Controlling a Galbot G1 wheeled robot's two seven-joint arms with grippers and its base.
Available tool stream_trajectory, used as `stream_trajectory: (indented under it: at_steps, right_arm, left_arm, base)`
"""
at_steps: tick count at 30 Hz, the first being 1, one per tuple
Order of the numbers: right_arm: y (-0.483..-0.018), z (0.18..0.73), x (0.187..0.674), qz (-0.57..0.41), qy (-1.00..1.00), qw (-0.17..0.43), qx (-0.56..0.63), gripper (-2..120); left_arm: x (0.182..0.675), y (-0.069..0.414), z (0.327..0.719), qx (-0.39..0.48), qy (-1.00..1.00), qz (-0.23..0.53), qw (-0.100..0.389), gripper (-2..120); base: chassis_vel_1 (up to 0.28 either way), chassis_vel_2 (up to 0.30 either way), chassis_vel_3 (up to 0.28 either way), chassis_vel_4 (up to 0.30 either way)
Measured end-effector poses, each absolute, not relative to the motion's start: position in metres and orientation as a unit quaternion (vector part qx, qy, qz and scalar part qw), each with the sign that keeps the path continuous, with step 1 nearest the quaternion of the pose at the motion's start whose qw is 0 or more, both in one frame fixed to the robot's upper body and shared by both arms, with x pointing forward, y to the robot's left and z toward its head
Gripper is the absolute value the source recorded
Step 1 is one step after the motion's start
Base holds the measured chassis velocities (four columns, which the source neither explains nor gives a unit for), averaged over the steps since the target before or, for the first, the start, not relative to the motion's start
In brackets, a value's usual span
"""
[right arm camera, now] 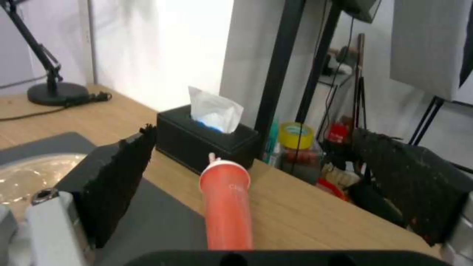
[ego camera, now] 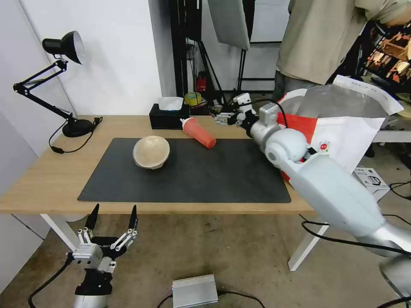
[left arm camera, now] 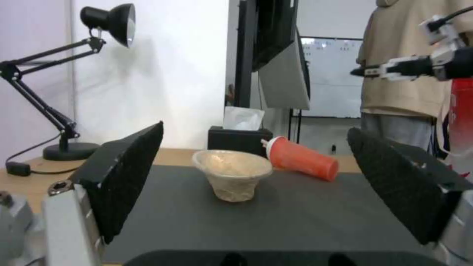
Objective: Pick up the trash from the table and place it into the takeout bag.
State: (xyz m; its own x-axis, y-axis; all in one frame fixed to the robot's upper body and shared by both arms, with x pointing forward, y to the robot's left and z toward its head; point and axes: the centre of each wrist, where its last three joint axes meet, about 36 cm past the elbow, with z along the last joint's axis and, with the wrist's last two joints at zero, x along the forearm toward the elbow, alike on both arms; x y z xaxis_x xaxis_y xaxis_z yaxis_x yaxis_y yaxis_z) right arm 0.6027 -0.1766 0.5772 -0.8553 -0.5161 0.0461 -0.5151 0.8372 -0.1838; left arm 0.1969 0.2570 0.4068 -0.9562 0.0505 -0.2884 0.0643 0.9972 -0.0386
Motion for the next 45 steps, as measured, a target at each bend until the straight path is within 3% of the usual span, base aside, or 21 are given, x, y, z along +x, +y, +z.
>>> stream_trajectory:
  at_steps: [18,45]
  right_arm:
    - [-0.142,0.556,0.65,-0.121,0.953,-0.043,-0.273,100]
    - [-0.128,0.535,0.689,-0.153,0.941,-0.136,-0.269,100]
  left_arm:
    - [0.197,0.255,0.407,0.038,0.988,-0.019,0.147,100]
    - [0.199,0.257,0.402,0.057,0.988,-0.018,0.143,100]
  base:
    - [0.0,0.0,0.0,0.0]
    - [0.0,0.0,0.0,0.0]
